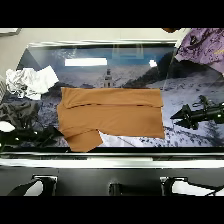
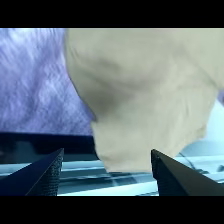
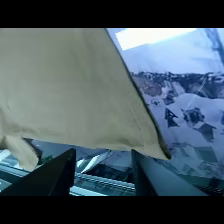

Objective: Fold the clothes and pants, and hang the long-sleeved shirts on hangers.

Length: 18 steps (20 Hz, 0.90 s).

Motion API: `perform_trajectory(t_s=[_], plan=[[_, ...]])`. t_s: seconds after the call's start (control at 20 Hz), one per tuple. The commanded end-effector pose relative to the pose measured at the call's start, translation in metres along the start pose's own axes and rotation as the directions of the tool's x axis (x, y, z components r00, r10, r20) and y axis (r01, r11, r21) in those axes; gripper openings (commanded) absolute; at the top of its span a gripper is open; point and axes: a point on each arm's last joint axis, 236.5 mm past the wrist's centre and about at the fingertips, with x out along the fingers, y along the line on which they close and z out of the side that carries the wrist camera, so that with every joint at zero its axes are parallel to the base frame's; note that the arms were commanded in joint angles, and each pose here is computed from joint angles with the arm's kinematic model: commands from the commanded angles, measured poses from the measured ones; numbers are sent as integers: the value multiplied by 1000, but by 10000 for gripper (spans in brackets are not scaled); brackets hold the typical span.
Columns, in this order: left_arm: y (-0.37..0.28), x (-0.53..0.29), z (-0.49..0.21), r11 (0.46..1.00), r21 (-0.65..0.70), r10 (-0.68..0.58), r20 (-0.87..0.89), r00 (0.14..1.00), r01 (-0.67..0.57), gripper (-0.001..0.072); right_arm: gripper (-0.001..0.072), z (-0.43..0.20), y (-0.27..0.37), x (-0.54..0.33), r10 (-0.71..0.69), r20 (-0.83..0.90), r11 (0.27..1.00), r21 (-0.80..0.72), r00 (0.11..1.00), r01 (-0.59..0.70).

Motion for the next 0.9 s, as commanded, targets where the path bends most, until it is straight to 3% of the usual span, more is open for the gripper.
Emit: perform_trajectory(t_s=[0.0,0.2,0.85], plan=[[-3,25,-32,999,-15,-52,-38,998,52,614,421,-5,6,5,39,-2,999,7,999,-39],[-7,39,-30,999,37,-23,-22,1000,23,613,421,-6,8,3,39,4,999,1,999,-39],[-10,72,-12,1000,20,5,28,1000,-5,595,419,-6,13,-5,36,37,999,-24,999,-35]])
